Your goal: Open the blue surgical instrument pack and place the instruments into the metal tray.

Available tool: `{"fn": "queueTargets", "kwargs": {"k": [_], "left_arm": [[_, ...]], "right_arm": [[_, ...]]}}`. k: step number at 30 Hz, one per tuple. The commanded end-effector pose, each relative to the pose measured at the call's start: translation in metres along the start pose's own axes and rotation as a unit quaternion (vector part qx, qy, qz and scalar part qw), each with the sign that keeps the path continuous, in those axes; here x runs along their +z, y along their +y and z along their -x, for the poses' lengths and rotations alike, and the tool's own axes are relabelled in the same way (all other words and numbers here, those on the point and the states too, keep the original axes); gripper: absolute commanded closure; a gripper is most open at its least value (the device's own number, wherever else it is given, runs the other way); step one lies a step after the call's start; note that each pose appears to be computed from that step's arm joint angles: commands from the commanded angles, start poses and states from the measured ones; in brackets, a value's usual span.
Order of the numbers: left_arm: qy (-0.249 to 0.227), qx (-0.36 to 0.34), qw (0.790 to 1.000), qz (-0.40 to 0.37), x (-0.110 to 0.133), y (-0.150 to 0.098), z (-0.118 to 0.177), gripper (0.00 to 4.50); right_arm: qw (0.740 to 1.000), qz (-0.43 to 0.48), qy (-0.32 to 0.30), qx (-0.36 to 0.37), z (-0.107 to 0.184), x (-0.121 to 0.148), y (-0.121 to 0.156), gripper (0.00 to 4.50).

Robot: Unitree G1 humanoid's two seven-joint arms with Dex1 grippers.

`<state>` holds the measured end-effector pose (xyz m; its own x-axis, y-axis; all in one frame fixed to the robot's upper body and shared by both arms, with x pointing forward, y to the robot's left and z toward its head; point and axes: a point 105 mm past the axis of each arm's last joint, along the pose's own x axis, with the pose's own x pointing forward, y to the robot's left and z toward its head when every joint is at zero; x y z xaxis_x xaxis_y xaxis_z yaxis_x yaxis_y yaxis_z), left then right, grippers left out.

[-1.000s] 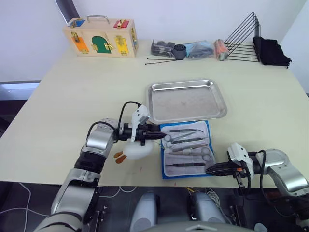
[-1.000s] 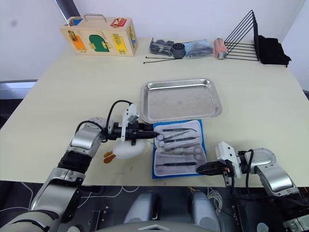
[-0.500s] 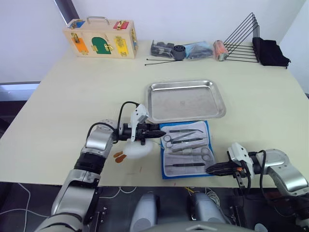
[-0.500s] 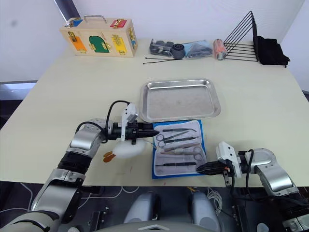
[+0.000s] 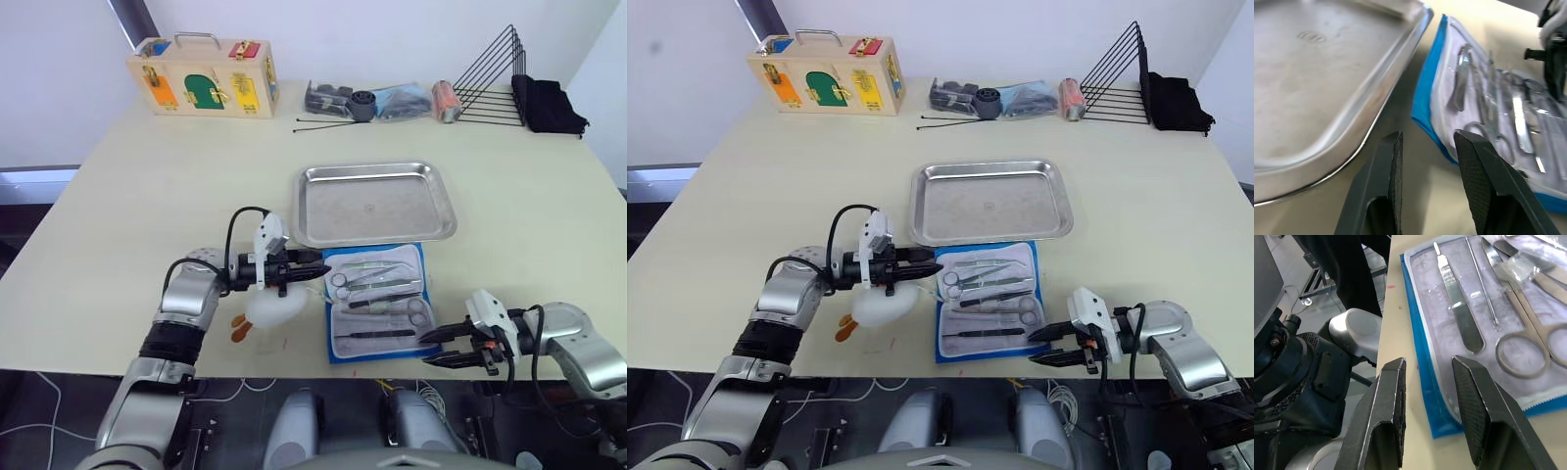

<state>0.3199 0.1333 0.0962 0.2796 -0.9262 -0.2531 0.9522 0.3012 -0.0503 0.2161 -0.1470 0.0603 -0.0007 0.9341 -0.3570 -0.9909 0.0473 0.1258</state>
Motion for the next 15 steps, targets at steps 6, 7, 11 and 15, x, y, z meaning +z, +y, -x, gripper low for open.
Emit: {"fn": "queueTargets", "kwargs": {"k": [6, 7, 11, 15], "left_arm": [[-0.028, -0.010, 0.997, -0.076, 0.022, -0.004, 0.012, 2.70], [-0.030, -0.009, 0.996, -0.086, 0.024, -0.003, 0.014, 2.70], [-0.042, -0.012, 0.991, -0.130, 0.035, -0.004, 0.019, 2.70], [-0.042, -0.023, 0.985, -0.166, 0.050, -0.010, 0.032, 2.70]], "right_arm": [[0.999, -0.003, -0.044, -0.006, 0.019, 0.034, 0.000, 2.69], [0.998, 0.001, -0.055, -0.010, 0.020, 0.040, -0.002, 2.41], [0.994, 0.052, -0.078, -0.047, 0.021, 0.054, -0.015, 1.00], [0.989, 0.094, -0.090, -0.063, 0.019, 0.059, -0.026, 0.09]]}}
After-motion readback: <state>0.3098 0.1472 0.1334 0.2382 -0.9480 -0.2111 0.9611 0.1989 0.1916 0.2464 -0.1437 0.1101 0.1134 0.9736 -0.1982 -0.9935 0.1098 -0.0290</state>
